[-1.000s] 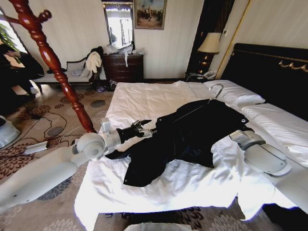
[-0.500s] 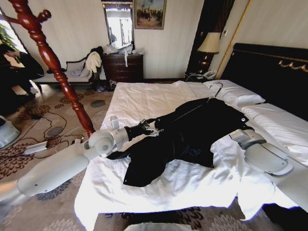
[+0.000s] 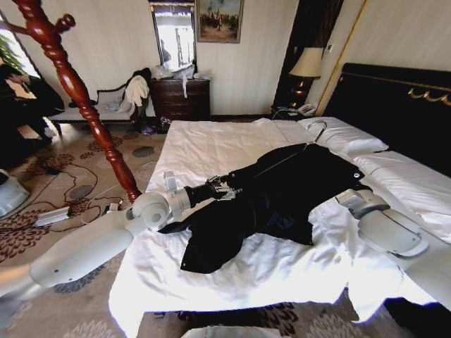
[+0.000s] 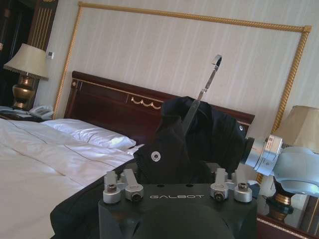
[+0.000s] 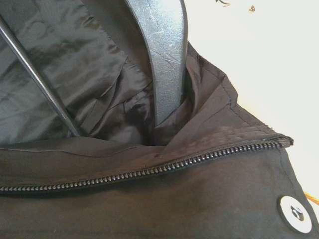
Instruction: Pick up the clothes from the bed and hang them on the clothes hanger.
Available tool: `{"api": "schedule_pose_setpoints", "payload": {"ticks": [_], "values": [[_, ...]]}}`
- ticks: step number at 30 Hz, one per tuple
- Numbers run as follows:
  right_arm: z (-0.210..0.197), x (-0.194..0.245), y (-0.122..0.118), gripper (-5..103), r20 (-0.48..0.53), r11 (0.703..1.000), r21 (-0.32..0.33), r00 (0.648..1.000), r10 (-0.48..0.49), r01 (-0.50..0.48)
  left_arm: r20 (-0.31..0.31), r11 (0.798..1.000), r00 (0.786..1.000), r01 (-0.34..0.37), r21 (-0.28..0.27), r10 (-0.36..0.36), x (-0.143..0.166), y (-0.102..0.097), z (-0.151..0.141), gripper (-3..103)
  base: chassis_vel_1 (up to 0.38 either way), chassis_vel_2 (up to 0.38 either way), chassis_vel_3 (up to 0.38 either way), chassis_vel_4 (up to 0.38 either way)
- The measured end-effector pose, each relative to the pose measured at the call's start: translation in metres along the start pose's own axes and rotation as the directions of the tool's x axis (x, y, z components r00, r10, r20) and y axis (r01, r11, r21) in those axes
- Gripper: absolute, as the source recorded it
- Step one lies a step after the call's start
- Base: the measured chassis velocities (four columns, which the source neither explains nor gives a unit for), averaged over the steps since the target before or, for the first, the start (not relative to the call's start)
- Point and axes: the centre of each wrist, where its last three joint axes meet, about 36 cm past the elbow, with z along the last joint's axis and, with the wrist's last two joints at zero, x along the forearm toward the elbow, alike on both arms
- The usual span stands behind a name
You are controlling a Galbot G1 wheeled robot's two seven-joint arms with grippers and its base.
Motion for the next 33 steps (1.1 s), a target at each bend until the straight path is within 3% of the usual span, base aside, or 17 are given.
{"api": "schedule_pose_setpoints", "payload": {"ticks": [4, 6, 13, 17, 33], "values": [[0.000, 0.000, 0.000, 19, -0.001, 1.000, 0.003, 1.000, 0.000, 0.000, 0.004, 1.000, 1.000, -0.001, 0.000, 0.001, -0.002, -0.001, -0.001, 45, 0.000, 0.000, 0.000, 0.000], [0.000, 0.000, -0.001, 19, -0.002, 1.000, 0.003, 1.000, 0.000, 0.000, 0.005, 1.000, 1.000, -0.001, 0.000, 0.001, -0.002, -0.001, -0.001, 45, 0.000, 0.000, 0.000, 0.000], [0.001, 0.000, 0.000, 19, -0.006, 1.000, 0.005, 1.000, -0.002, 0.002, 0.009, 1.000, 1.000, -0.004, 0.011, 0.004, -0.005, -0.005, -0.003, 14, 0.000, 0.000, 0.000, 0.000], [0.000, 0.000, 0.000, 19, -0.005, 1.000, 0.004, 1.000, -0.003, 0.003, 0.012, 1.000, 1.000, -0.010, 0.009, 0.010, -0.007, -0.008, -0.005, 3, 0.000, 0.000, 0.000, 0.000], [-0.007, 0.001, -0.002, 19, -0.005, 1.000, -0.008, 1.000, -0.007, 0.006, 0.029, 0.998, 0.997, -0.066, 0.003, 0.066, -0.035, -0.029, -0.025, 0, 0.000, 0.000, 0.000, 0.000]]}}
